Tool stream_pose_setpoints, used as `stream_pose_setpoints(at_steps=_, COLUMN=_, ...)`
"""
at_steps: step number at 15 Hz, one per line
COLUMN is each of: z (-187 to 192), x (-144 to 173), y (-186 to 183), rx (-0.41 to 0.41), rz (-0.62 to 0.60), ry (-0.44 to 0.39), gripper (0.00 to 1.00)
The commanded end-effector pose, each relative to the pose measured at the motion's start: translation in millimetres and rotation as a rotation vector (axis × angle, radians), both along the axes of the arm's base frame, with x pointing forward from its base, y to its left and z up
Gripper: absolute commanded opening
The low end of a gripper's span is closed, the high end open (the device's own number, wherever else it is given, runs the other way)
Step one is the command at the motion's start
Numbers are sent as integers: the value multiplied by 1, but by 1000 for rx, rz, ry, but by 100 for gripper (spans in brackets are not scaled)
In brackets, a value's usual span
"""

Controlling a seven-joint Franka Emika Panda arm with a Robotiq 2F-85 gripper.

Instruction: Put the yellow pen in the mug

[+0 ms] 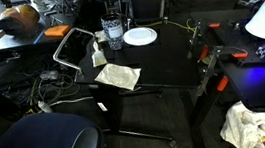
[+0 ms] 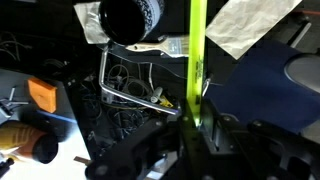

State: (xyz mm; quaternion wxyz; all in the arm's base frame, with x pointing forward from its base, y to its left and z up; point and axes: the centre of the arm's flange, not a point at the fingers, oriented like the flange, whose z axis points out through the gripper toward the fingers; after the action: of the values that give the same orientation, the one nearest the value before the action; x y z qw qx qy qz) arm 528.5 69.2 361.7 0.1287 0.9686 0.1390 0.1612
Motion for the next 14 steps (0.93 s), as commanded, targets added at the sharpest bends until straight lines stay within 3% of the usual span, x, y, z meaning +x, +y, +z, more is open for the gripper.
stream_pose_setpoints(at_steps=1, z=-3, x=-5, y=2, rx=-85, rz=-144, ry=-89, gripper=5)
stream_pose_setpoints(at_steps=7, z=-9, x=-7, y=-3, rx=-168, rz=-411, ry=-236, gripper=5)
stream_pose_setpoints(at_steps=14, z=-13, x=-12, y=5, rx=-150, rz=-653, ry=-463, gripper=5)
